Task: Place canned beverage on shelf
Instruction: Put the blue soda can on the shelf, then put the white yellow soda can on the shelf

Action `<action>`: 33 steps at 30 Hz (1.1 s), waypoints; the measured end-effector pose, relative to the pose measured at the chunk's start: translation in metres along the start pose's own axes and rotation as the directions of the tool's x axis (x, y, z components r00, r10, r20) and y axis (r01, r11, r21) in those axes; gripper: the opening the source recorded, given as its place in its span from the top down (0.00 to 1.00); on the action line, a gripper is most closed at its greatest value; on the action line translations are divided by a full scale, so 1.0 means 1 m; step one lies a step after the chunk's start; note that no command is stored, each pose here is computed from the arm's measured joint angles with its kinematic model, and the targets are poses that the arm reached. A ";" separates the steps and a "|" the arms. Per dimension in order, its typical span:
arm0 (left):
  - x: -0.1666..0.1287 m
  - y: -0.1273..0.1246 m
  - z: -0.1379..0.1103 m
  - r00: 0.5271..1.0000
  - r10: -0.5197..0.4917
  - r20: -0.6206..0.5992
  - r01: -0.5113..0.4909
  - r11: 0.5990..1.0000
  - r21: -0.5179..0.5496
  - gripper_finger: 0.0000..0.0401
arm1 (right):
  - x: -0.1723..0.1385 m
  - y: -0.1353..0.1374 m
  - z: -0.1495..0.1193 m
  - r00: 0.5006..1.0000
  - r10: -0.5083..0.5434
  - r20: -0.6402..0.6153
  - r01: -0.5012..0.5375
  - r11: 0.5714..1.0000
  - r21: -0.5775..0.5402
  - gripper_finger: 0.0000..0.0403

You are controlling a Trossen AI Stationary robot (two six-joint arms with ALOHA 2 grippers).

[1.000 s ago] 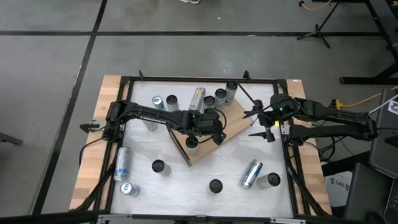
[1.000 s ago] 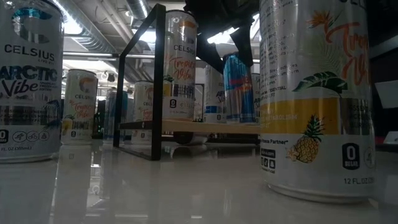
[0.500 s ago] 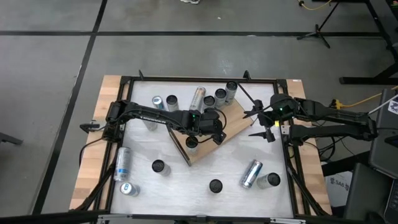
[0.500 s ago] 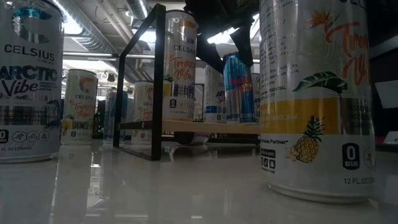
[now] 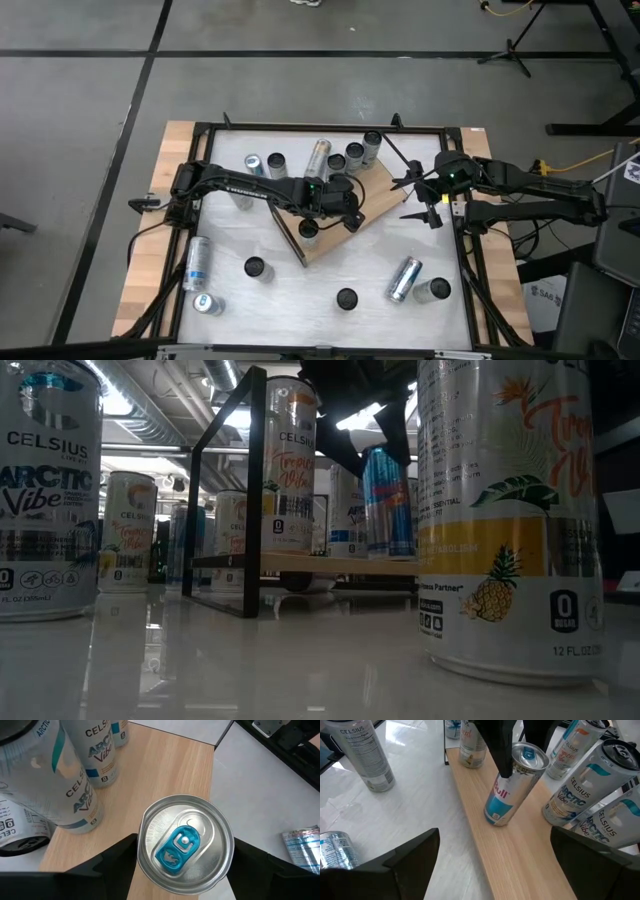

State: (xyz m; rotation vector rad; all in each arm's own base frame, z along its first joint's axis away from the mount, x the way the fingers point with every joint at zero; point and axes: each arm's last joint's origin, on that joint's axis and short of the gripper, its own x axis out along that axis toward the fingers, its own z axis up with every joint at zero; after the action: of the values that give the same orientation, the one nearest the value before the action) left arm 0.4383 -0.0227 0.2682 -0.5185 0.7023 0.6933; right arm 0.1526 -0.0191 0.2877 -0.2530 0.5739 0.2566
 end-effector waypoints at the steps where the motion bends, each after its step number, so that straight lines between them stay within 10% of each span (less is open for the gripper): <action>1: 0.000 0.000 0.000 1.000 -0.001 0.001 0.001 1.000 0.000 0.35 | 0.000 0.000 0.000 1.000 0.000 0.000 0.000 1.000 0.000 0.08; 33: 0.002 -0.001 0.009 0.998 -0.044 0.045 0.046 0.998 -0.042 0.15 | 0.000 0.000 0.000 1.000 0.001 0.000 -0.001 1.000 0.000 0.08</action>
State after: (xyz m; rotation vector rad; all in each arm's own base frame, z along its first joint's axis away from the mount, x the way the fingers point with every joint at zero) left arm 0.4442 -0.0172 0.2725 -0.5549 0.6336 0.6768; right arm 0.1525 -0.0191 0.2877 -0.2530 0.5739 0.2574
